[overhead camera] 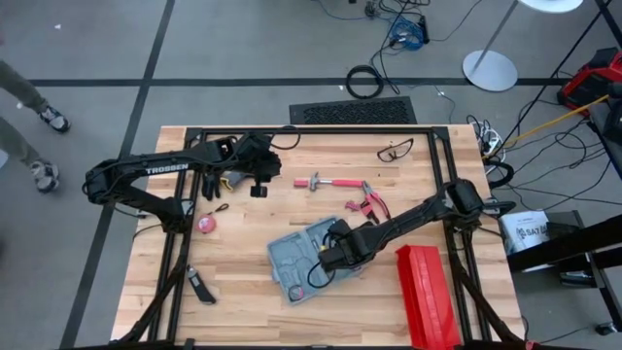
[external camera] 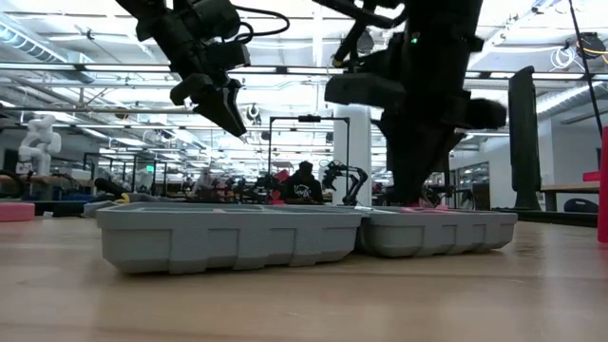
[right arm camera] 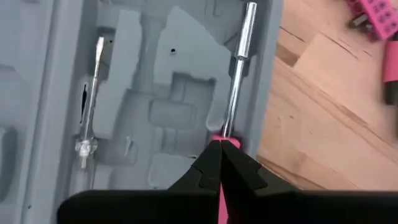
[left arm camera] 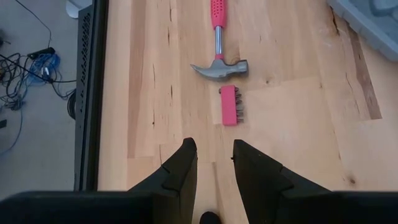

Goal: Prefit tool cases
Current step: Put the red screwdriver into the gray prefit tools case

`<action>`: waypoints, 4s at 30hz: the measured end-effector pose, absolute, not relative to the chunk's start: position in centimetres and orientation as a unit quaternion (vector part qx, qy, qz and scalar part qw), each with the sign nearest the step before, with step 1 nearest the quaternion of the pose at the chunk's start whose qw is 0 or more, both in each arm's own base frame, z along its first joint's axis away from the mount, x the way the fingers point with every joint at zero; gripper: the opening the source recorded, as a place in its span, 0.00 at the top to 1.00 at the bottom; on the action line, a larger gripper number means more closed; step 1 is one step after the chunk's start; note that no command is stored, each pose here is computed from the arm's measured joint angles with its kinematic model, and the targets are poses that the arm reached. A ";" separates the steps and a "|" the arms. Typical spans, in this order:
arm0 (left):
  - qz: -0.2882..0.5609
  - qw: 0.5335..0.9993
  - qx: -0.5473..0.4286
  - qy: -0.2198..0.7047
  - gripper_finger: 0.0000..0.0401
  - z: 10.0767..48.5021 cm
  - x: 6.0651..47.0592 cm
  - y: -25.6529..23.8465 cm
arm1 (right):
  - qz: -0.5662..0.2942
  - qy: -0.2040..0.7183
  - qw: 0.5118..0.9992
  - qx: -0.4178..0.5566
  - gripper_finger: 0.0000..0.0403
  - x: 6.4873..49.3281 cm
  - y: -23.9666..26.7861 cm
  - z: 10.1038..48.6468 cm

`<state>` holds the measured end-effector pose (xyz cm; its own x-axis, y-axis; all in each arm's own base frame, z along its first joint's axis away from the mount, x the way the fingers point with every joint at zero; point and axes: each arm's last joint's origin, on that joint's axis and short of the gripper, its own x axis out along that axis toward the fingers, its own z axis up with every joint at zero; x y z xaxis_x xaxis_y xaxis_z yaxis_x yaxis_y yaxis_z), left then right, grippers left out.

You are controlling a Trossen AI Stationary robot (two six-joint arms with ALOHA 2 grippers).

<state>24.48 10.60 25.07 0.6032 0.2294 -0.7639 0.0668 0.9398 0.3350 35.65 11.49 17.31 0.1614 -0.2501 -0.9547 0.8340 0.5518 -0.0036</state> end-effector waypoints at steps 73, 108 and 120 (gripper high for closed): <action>0.044 0.876 0.164 0.451 0.73 25.0 24.3 10.6 | -0.417 0.544 0.674 0.276 1.00 34.9 12.6 17.1; -0.007 0.913 0.133 0.385 0.73 23.3 26.1 13.4 | -0.208 0.506 0.757 0.357 1.00 30.5 0.8 15.9; -0.008 0.914 0.132 0.383 0.73 22.2 27.1 13.9 | -0.194 0.490 0.788 0.317 1.00 30.9 1.5 16.2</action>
<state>27.05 13.91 22.17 0.7072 0.0871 -0.7016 0.1147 0.9651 0.2353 30.94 1.49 16.25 0.4437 0.0043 -0.8962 0.6175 0.7233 0.3092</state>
